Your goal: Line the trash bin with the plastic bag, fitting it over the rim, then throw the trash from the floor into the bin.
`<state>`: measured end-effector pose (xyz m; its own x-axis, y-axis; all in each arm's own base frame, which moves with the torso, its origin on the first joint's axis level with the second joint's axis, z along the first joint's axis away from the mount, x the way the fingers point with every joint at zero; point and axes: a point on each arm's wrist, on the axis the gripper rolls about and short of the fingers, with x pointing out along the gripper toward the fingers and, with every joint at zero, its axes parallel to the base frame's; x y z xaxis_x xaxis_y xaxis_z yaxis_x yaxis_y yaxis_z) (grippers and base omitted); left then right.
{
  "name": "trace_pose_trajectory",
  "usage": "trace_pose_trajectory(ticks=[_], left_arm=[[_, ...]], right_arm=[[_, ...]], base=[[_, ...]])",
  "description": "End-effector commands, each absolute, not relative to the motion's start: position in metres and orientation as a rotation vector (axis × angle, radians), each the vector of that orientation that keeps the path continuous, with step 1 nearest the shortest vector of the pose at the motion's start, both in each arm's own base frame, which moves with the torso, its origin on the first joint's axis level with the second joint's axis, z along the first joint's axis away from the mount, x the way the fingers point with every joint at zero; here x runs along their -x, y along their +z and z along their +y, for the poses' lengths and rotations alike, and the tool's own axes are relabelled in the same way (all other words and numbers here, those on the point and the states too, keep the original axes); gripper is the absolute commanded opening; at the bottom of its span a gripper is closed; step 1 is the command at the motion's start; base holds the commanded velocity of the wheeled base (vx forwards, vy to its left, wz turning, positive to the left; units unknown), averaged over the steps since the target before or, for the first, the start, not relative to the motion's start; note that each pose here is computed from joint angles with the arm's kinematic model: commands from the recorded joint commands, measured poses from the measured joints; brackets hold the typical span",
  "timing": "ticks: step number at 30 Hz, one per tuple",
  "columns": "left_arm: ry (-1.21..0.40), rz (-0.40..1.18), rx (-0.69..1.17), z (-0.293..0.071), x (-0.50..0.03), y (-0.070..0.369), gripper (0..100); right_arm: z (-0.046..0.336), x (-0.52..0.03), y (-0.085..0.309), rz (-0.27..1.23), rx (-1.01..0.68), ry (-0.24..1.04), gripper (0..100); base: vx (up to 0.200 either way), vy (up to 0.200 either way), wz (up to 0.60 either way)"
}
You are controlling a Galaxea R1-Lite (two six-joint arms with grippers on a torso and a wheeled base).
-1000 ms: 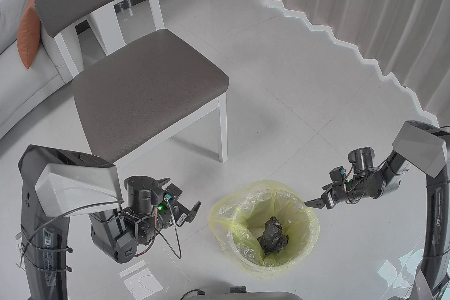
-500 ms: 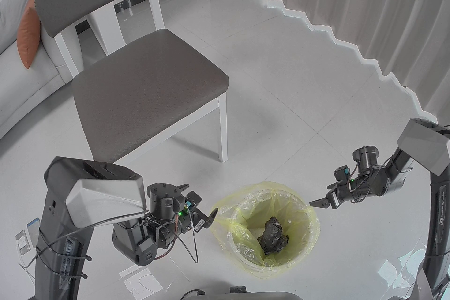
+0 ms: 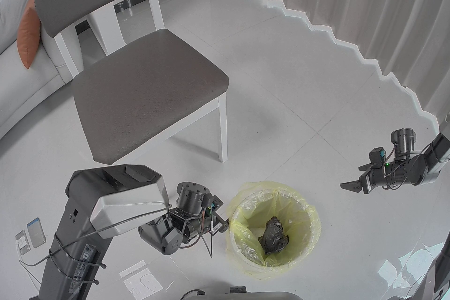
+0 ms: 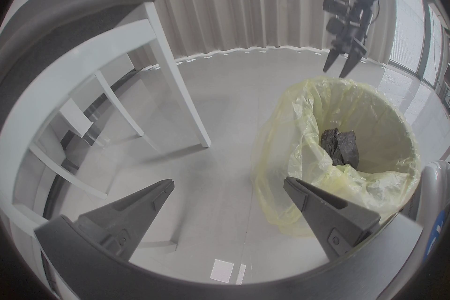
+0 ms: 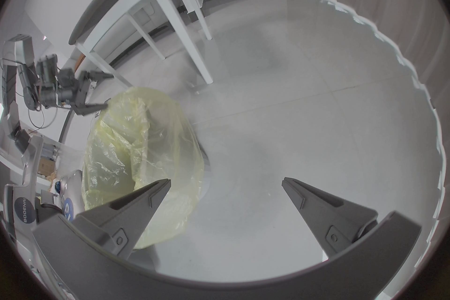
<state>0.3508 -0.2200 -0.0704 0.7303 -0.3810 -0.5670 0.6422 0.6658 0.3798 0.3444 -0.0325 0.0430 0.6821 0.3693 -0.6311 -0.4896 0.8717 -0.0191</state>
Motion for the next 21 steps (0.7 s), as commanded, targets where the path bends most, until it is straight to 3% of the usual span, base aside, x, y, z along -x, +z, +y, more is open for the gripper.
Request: trace_pose_trajectory(ticks=[1, 8, 11, 21], left_arm=[[-0.615, 0.458, -0.599, -0.227, -0.349, -0.065, 100], [-0.641, 0.533, -0.599, -0.202, -0.301, -0.056, 100], [-0.627, 0.473, -0.555, -0.197, -0.292, -0.049, 100], [-0.494, 0.194, -0.362, -0.170, -0.260, 0.032, 100]], right_arm=[[-0.040, -0.327, 0.069, 0.607, 0.219, 0.455, 100], [-0.039, -0.318, 0.079, 0.588, 0.225, 0.452, 100], [-0.038, -0.311, 0.084, 0.580, 0.229, 0.449, 100], [-0.027, -0.259, 0.134, 0.453, 0.232, 0.419, 100]], base=[[0.000, 0.000, 0.00], [0.000, 0.000, 0.00], [0.000, 0.000, 0.00], [0.000, 0.000, 0.00]])
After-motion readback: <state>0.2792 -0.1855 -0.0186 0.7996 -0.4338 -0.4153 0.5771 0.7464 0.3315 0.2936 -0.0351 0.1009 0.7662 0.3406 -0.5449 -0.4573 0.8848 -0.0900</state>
